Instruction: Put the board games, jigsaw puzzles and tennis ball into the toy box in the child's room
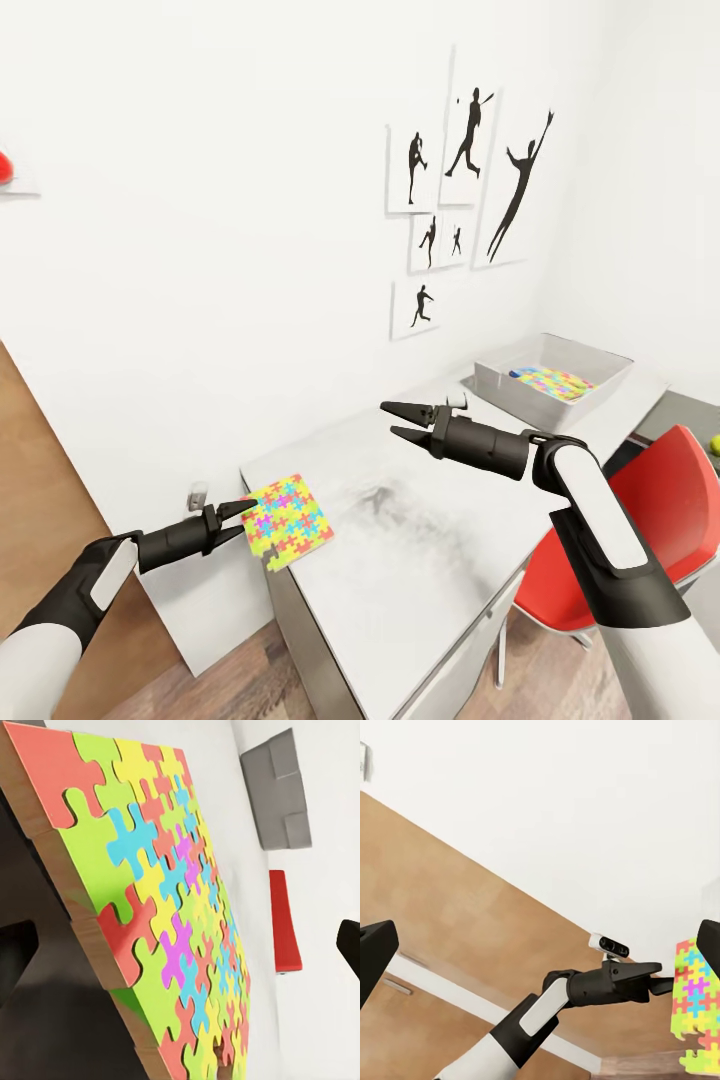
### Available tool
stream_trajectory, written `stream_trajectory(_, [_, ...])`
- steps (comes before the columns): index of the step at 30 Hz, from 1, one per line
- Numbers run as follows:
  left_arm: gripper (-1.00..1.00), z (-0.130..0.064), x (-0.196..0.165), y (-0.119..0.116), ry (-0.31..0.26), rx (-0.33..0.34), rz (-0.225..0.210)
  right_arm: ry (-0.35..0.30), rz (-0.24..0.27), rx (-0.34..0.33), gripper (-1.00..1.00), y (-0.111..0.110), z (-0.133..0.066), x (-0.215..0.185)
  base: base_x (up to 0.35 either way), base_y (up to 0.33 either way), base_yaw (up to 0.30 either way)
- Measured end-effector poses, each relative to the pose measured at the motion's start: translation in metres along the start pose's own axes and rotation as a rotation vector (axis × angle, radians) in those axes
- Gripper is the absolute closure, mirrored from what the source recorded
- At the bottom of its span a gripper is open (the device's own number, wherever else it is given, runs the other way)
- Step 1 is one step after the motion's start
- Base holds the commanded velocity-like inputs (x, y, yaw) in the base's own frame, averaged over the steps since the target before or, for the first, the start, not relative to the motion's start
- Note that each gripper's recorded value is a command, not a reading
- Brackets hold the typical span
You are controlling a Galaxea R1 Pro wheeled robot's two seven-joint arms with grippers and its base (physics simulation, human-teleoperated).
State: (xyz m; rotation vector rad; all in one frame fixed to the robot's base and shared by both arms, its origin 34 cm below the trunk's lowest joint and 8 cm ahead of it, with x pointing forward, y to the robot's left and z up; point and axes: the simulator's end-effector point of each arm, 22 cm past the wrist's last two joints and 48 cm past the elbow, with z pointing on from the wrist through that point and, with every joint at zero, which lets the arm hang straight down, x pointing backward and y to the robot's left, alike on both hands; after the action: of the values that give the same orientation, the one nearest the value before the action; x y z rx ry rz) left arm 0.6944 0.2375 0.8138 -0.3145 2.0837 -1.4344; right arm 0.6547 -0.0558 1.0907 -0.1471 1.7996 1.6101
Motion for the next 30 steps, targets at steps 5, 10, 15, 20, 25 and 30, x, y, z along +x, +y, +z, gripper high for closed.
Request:
stream_trajectory(5, [-1.00, -0.0004, -0.0008, -0.0007, -0.003, 0.004, -0.001, 0.000, 0.000, 0.000, -1.00, 0.0000, 0.0000, 0.0000, 0.000, 0.000, 0.000])
stream_trajectory(10, [1.00, -0.0002, -0.0010, -0.0014, -0.004, 0.006, -0.003, 0.000, 0.000, 0.000, -1.00, 0.0000, 0.0000, 0.0000, 0.000, 0.000, 0.000])
stream_trajectory(15, [1.00, -0.0002, -0.0013, -0.0029, -0.005, 0.013, -0.013, 0.000, 0.000, 0.000, -1.00, 0.0000, -0.0001, 0.0000, 0.000, 0.000, 0.000])
stream_trajectory(20, [1.00, -0.0002, -0.0012, -0.0043, -0.005, 0.019, -0.007, 0.000, 0.000, 0.000, -1.00, 0.0000, -0.0001, -0.0001, 0.000, 0.000, 0.000])
stream_trajectory(25, [1.00, -0.0002, -0.0008, -0.0052, -0.003, 0.023, -0.008, 0.000, 0.000, 0.000, -1.00, -0.0001, -0.0001, 0.0000, 0.000, 0.000, 0.000])
stream_trajectory(30, [1.00, -0.0002, -0.0007, -0.0054, -0.003, 0.025, -0.008, 0.001, 0.000, 0.001, -1.00, -0.0001, 0.0001, 0.0004, 0.000, 0.000, 0.000])
